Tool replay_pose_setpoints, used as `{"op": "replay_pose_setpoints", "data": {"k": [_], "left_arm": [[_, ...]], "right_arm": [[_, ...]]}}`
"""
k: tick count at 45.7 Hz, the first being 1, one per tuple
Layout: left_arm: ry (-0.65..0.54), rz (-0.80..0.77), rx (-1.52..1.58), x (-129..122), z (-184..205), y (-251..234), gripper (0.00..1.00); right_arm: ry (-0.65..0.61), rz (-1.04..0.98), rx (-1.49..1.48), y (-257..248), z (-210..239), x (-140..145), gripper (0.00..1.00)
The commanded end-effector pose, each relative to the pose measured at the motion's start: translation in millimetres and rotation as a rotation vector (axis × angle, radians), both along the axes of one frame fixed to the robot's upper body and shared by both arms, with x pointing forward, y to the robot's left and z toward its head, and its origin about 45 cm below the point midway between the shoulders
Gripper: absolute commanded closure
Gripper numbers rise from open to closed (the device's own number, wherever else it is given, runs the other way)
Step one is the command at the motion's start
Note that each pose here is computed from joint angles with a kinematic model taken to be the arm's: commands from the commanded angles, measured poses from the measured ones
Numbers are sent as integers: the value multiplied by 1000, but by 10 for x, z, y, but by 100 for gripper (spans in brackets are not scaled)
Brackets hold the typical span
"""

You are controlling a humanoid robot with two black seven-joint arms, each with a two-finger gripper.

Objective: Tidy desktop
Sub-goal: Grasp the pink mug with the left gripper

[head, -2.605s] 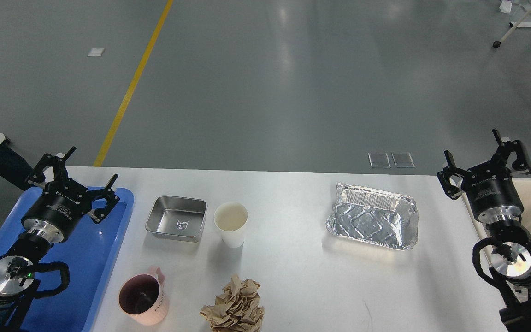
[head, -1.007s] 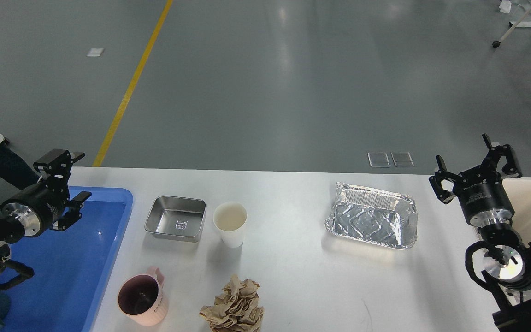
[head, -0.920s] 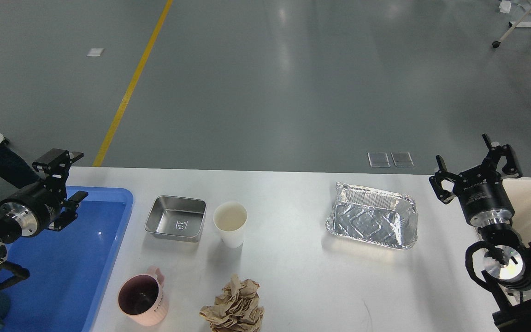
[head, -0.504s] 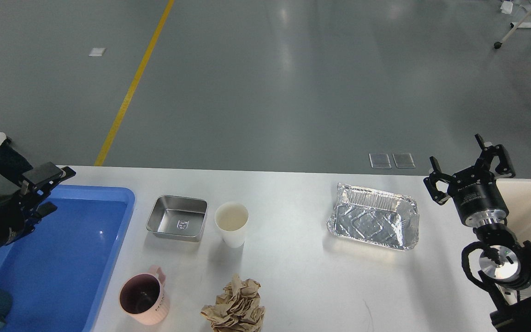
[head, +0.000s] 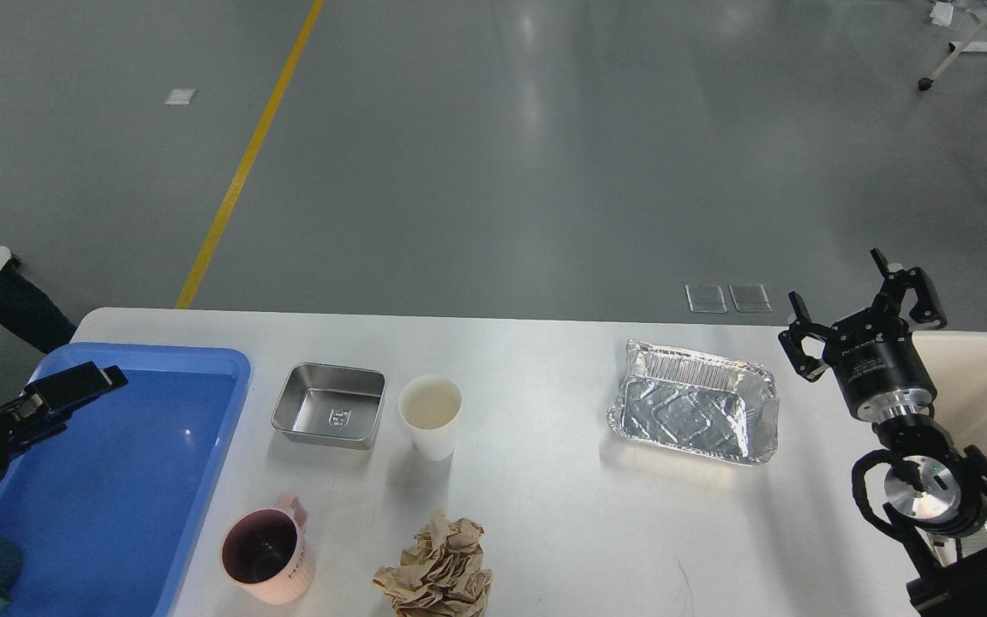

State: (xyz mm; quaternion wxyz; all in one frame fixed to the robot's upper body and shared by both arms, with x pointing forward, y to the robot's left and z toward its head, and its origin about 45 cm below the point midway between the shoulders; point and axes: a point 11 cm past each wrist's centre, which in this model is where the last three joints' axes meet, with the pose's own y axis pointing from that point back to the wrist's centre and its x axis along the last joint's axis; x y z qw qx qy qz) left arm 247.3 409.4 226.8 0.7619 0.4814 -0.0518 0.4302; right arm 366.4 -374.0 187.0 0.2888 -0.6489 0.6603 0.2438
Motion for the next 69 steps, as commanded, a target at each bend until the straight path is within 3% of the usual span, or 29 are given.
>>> {"op": "replay_pose_setpoints", "data": {"k": [1, 7, 15, 29, 45, 62, 69], "left_arm": [[28, 10, 25, -5, -34, 12, 3], [35, 52, 100, 117, 33, 69, 3], [30, -16, -6, 183, -158, -336, 3], [66, -119, -69, -97, -497, -513, 3], [183, -142, 24, -431, -951, -337, 3], [176, -306, 37, -539, -1254, -760, 11], [197, -331, 49, -613, -1304, -774, 23]], "right_arm": [[4, -1, 0, -2, -13, -11, 0], [7, -2, 1, -6, -25, -20, 0], [13, -3, 2, -7, -55, -43, 0], [23, -9, 1, -38, -90, -80, 0], [31, -9, 3, -21, -127, -102, 0], [36, -12, 3, -31, -147, -121, 0], [36, -13, 4, -36, -144, -120, 0]]}}
